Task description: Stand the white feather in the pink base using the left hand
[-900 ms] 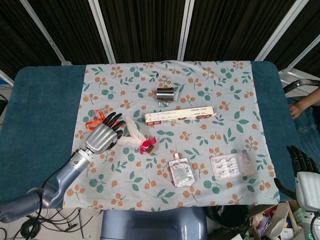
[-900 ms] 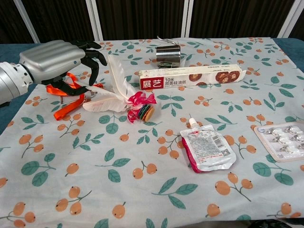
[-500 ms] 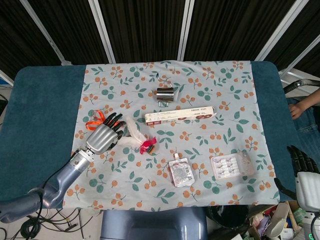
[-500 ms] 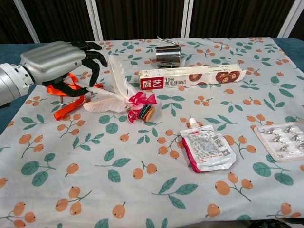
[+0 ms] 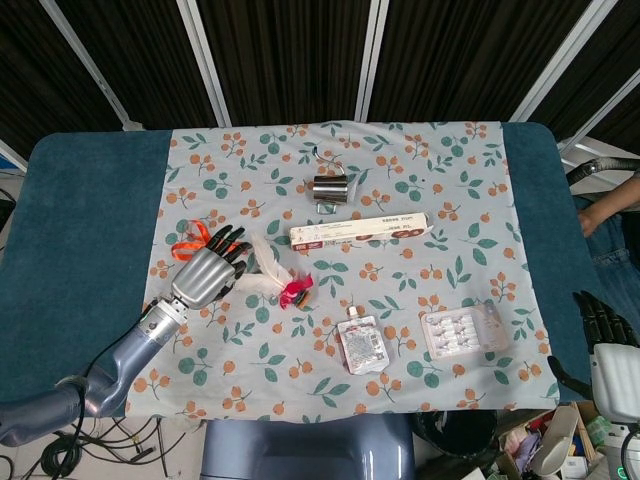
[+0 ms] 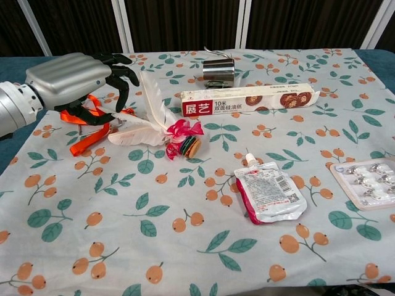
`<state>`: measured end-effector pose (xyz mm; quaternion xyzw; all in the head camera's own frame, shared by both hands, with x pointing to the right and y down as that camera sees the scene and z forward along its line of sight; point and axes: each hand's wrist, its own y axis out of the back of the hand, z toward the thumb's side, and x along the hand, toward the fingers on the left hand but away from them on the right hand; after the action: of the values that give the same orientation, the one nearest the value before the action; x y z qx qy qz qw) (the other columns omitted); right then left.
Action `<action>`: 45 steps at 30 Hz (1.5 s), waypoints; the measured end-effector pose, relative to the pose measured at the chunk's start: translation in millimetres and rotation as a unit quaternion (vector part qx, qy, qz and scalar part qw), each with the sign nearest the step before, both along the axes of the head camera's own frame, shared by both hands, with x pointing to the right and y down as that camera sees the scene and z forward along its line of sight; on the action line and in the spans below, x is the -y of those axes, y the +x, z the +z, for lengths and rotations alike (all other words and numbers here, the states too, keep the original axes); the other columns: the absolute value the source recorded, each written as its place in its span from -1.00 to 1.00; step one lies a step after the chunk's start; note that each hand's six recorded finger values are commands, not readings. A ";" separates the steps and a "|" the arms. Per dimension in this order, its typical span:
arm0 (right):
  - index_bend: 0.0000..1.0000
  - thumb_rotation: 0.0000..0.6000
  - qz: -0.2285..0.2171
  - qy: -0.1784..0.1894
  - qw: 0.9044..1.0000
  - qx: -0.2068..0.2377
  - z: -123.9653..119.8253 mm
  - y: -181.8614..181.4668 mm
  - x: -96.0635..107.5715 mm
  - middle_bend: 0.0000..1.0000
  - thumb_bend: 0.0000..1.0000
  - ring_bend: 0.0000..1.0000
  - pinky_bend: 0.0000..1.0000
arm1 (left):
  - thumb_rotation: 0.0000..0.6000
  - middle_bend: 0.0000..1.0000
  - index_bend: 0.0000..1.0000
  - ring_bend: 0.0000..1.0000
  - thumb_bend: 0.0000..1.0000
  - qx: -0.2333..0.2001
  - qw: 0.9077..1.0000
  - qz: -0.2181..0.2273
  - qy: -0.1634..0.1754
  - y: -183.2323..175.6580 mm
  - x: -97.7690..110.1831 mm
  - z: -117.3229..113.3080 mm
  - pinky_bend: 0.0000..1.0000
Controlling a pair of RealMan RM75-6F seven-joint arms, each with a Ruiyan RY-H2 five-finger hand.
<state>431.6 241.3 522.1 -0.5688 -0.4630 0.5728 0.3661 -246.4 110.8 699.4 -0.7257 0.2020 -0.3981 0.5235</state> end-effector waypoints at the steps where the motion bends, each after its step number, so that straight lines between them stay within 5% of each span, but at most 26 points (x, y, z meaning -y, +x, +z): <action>1: -0.92 1.00 0.000 0.000 1.000 0.000 0.0 0.1 0.0 -0.87 -0.69 -0.81 -0.68 | 1.00 -0.57 0.14 -0.94 -0.19 0.000 1.000 0.000 0.001 0.0 0.2 -0.3 -0.82; 29: -0.92 1.00 -0.001 -0.001 1.000 0.005 -0.6 -2.1 -0.9 -0.88 -0.69 -0.81 -0.68 | 1.00 -0.57 0.15 -0.94 -0.19 -0.008 0.993 0.084 0.085 65.4 16.3 -47.3 -0.79; 45: -0.92 1.00 -0.001 -0.001 1.000 0.006 -1.1 -1.6 -1.1 -0.87 -0.69 -0.81 -0.68 | 1.00 -0.56 0.15 -0.94 -0.19 -0.027 0.982 0.157 0.102 123.0 -9.4 -70.2 -0.79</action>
<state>430.0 242.4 521.0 -0.5728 -0.4642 0.5699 0.3630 -123.5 120.2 629.3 -0.7019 0.1392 -0.2686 0.6449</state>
